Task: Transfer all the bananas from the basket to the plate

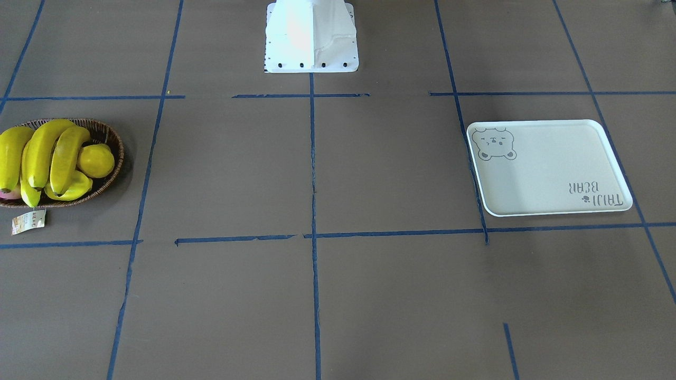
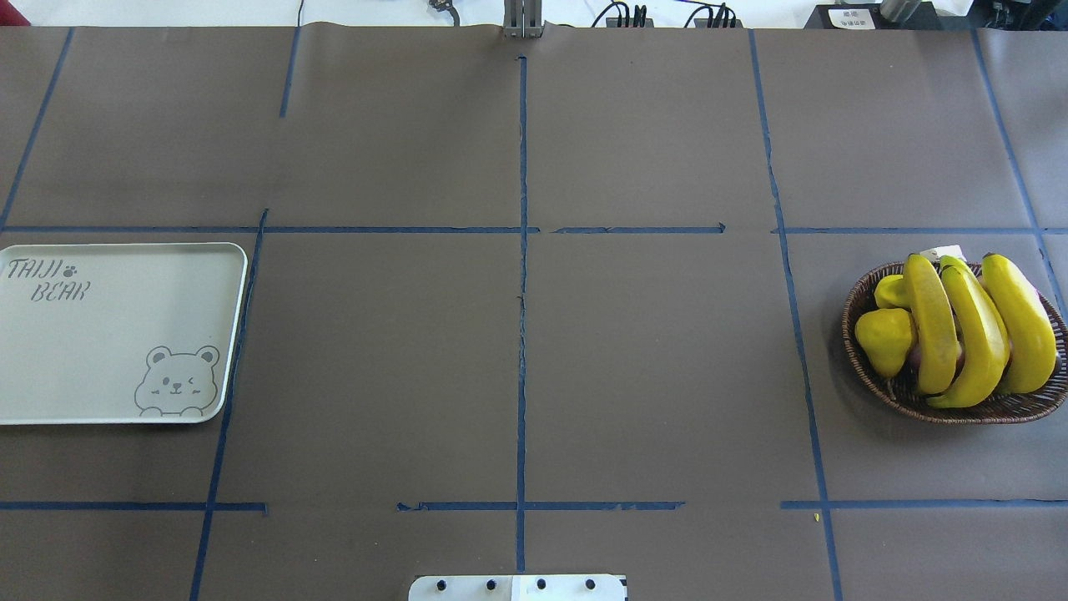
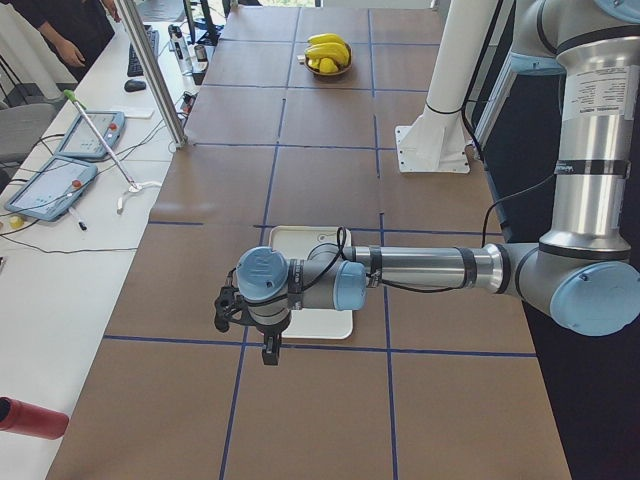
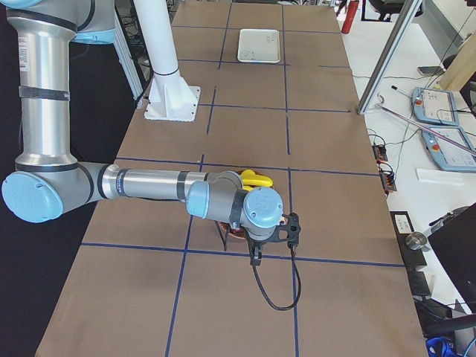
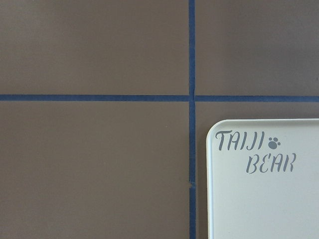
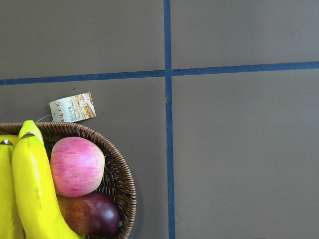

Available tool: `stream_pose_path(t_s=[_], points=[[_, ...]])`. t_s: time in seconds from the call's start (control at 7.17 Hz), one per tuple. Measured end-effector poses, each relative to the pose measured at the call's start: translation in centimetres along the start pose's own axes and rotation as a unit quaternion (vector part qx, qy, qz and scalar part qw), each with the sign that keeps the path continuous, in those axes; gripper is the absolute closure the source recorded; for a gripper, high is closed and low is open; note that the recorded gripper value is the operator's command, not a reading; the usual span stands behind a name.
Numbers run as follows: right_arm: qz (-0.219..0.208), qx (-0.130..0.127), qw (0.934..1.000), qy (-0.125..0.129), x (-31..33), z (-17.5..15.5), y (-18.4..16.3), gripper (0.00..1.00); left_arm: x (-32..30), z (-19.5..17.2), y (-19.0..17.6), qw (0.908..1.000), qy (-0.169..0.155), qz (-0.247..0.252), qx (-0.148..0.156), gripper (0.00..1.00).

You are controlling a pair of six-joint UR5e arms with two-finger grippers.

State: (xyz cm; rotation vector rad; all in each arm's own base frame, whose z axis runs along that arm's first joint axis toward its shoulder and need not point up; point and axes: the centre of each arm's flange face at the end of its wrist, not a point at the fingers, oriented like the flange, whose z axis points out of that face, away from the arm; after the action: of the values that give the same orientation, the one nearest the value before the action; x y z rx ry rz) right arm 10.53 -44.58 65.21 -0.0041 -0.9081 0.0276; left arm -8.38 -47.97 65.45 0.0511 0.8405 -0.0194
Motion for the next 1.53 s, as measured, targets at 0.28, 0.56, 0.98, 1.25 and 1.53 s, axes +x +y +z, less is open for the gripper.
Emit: stream_pose_path(t_s=[0.28, 0.56, 0.98, 1.25, 1.53], points=[[-0.001, 0.004, 1.0, 0.0, -0.4, -0.4, -0.2, 0.0, 0.0, 0.0, 0.0, 1.0, 0.0, 0.0, 0.0, 0.0], [-0.009, 0.014, 0.9999, 0.002, -1.8, -1.4, -0.7, 0.0, 0.2, -0.1, 0.0, 1.0, 0.0, 0.001, 0.001, 0.0], [-0.013, 0.029, 0.9995, -0.002, -4.7, -2.7, -2.4, 0.0, 0.4, -0.3, -0.1, 1.0, 0.001, 0.003, 0.003, 0.0], [-0.051, 0.052, 0.9973, -0.005, -6.2, -2.0, -1.2, 0.01, 0.3, -0.2, 0.0, 1.0, 0.001, 0.002, 0.002, 0.0], [-0.048, 0.068, 0.9965, -0.001, -8.0, 1.2, 1.1, 0.01, 0.2, -0.2, 0.1, 1.0, 0.001, 0.001, 0.002, 0.0]])
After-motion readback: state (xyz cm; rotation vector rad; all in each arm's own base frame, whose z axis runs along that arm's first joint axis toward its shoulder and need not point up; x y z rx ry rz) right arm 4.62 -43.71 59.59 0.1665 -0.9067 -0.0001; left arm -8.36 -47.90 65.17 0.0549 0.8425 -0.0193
